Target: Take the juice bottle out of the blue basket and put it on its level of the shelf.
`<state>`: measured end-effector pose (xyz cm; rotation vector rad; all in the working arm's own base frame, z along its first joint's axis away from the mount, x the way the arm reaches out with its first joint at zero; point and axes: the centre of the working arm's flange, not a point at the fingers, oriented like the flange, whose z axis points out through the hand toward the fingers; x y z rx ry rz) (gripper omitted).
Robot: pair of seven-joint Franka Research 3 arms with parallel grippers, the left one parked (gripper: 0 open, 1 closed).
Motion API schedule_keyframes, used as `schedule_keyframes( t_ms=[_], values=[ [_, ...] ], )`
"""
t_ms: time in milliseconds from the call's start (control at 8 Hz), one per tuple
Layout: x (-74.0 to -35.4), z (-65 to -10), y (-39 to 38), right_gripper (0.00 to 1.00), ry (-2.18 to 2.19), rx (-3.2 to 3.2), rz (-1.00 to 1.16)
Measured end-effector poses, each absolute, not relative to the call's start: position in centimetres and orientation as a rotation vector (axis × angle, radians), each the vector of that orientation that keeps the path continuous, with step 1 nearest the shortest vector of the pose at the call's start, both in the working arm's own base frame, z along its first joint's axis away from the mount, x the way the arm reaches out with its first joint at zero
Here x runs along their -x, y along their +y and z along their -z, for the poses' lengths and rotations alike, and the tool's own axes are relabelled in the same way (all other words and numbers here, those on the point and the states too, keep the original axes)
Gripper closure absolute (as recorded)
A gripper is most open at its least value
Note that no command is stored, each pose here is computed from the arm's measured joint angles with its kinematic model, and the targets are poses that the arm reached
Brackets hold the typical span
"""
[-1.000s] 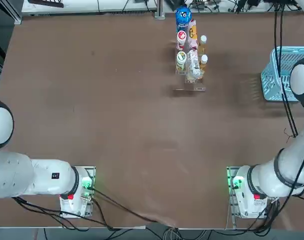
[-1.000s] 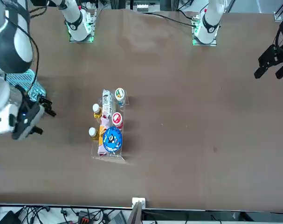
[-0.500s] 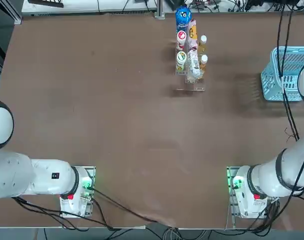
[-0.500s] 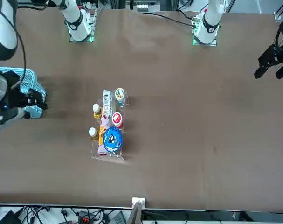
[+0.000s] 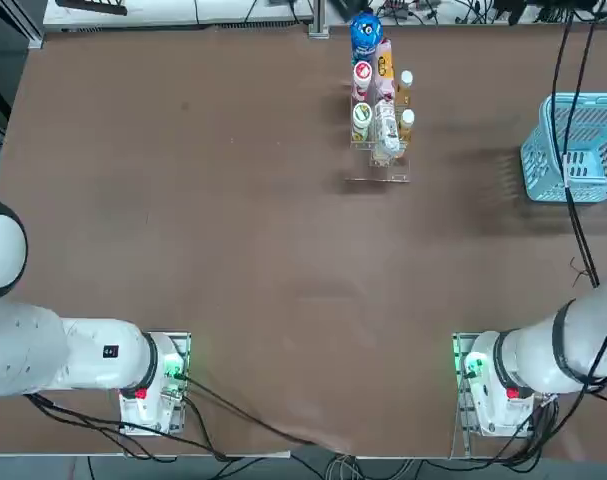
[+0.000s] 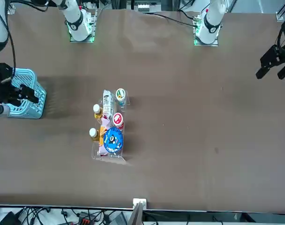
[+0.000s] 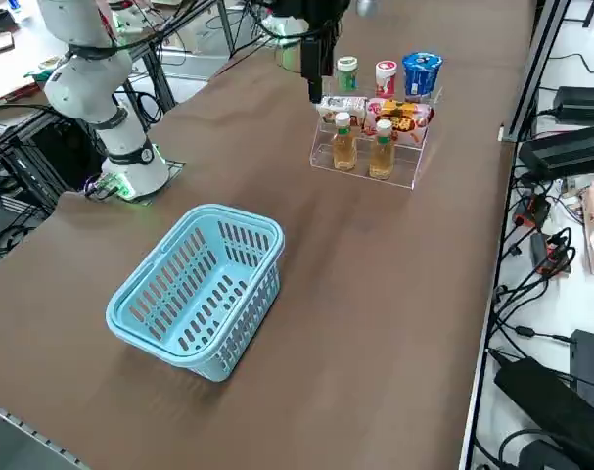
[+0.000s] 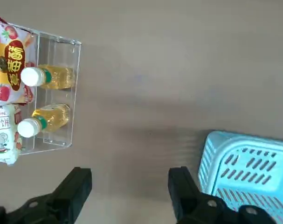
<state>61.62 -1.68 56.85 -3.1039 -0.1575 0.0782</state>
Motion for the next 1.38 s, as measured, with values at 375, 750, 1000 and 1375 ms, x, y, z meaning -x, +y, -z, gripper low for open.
schedule_keyframes(
  t_ms=[375, 750, 1000, 1375],
  values=[
    [-57.8, -59.4, -3.3, 0.00, -0.115, 3.094, -0.049],
    [-54.8, -61.3, -1.0, 0.00, -0.048, 3.087, -0.021],
    [-53.3, -62.1, 0.5, 0.00, -0.067, 3.091, -0.007],
    [-51.8, -63.4, 0.8, 0.00, -0.074, 3.095, 0.025]
  ],
)
